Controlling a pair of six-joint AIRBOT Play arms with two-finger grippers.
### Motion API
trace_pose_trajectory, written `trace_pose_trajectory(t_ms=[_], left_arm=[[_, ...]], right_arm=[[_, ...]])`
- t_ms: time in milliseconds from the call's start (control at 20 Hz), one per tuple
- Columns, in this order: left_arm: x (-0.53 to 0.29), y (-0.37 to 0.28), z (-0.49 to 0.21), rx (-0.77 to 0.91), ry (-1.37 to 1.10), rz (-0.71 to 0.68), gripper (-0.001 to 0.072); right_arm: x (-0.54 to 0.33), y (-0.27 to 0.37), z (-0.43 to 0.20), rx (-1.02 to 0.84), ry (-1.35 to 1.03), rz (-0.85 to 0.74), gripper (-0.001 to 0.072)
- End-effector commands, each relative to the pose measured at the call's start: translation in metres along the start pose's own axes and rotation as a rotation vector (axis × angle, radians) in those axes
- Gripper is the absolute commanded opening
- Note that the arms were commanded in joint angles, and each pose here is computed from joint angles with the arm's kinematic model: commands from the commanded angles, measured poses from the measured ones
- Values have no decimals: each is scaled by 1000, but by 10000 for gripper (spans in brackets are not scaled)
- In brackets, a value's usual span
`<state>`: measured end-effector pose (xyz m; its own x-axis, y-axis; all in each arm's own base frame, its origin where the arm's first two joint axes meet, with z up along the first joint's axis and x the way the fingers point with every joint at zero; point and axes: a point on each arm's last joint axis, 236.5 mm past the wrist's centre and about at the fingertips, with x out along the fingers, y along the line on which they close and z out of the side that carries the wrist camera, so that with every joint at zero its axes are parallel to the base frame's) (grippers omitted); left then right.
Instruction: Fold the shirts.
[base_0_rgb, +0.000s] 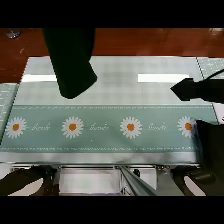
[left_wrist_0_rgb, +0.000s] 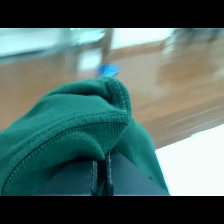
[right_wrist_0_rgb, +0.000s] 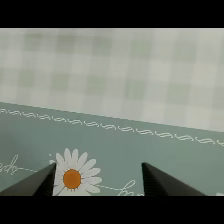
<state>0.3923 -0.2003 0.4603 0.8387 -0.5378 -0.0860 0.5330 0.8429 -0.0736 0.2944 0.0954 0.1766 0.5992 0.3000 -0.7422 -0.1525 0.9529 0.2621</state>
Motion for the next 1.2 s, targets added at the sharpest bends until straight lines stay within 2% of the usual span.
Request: trace_pose_trajectory(t_ms=[0, 150, 250, 500, 600, 750, 800, 900, 1000, 1150], left_arm=[[-23, -87, 16, -13, -104, -194, 31], [-15, -130, -35, -50, -27, -290, 31], [-3, -131, -92, -115, 87, -283, 31], [-3, -149, -302, -333, 549, -269, 32], [-20, -152, -370, -437, 714, -243, 33], [-60, -116, -464, -335, 975, -140, 35], [-79, -103, -489, -350, 1078, -99, 90], [-106, -75, -514, -358, 1234, -19, 701], [-114, -35, -507, -325, 1277, 63, 703], [-105, 30, -452, -283, 1157, 163, 703]], right_arm=[[-30, 7, -6, -20, -45, 17, 618], [-34, 9, -15, -21, -19, 21, 618], [-34, 9, -16, -22, -15, 21, 618], [-32, 10, -16, -6, -14, 28, 618], [-20, 21, -27, 17, 21, 87, 618], [17, 25, -61, 88, 112, 146, 618], [32, 26, -72, 122, 134, 168, 618], [58, 26, -91, 174, 172, 198, 618], [74, 22, -95, 172, 202, 190, 619], [64, -10, -56, 187, 130, 118, 620]])
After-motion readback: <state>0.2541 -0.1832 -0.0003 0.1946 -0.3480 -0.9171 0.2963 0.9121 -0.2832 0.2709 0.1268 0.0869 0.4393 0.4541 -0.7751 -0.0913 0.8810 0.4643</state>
